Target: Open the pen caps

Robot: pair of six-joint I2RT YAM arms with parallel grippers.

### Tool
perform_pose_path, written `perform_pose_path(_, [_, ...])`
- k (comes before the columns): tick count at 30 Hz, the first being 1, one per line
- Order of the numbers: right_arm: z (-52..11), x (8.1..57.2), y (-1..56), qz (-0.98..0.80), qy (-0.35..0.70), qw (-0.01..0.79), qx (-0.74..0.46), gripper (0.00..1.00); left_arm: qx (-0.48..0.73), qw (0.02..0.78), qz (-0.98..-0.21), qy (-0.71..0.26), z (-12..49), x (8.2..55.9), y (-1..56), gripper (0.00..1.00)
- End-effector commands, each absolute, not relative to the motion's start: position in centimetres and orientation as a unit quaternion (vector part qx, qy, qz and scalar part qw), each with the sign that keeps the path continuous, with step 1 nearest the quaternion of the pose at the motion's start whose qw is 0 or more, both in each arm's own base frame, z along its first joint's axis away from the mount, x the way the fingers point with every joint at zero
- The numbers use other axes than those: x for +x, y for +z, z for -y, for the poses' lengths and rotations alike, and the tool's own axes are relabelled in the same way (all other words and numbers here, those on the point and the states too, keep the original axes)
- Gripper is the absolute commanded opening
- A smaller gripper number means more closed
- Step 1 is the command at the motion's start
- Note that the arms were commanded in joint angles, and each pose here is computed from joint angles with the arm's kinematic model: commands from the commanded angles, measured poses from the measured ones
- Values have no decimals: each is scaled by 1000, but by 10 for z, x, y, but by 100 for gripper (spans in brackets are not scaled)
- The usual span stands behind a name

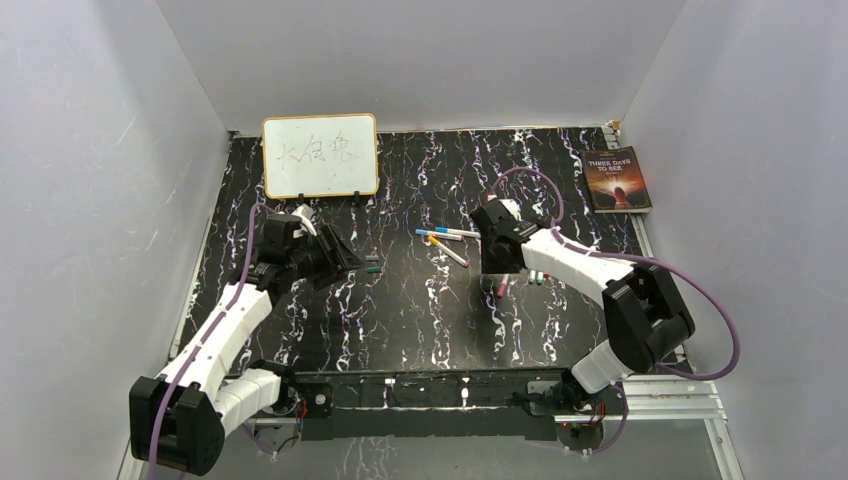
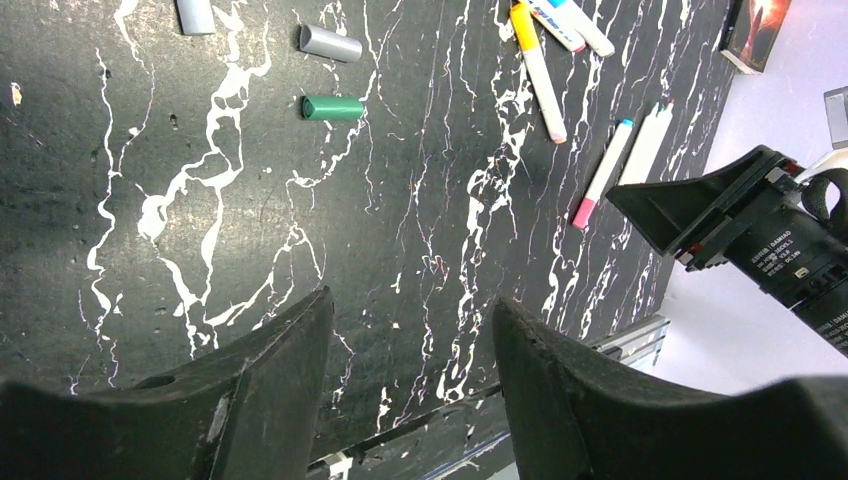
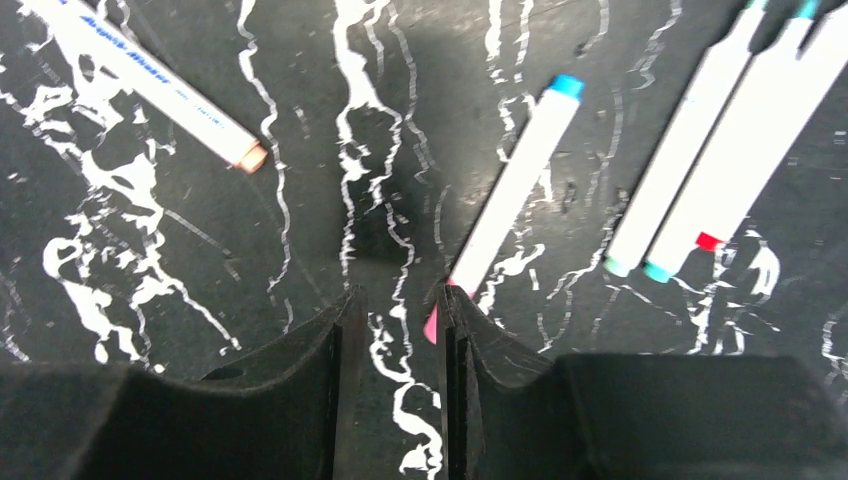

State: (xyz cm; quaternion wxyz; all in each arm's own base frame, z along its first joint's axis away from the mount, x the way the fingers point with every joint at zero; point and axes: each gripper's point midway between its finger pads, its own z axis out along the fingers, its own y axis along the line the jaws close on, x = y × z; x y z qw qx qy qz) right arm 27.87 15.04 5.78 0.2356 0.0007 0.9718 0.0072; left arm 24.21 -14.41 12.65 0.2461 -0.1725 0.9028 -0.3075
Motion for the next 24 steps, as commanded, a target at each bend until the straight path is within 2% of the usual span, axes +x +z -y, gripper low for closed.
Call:
perform_pose_path(1, [-126,288,71,-964,-55,260,11,30,-168,241,-901,-321,146,234,130,62])
perform_pose_path(9, [-115,268,61,-966,-57,249,26,27,-163,246,-902,-315,144,234,133,97])
perform_pose_path(17, [-116,256,36,-975,-60,212,30,26,-166,243,-904,-310,143,236,129,98])
perform_pose_path(19, [-112,257,42,-971,-63,227,43,22,-165,242,-905,-309,143,236,126,98])
perform_pose_path(21, [-107,253,34,-972,-80,215,46,13,-166,238,-904,-313,145,236,124,98])
perform_pose_path(24, [-109,251,21,-975,-79,202,43,13,-165,240,-905,-311,144,236,124,98])
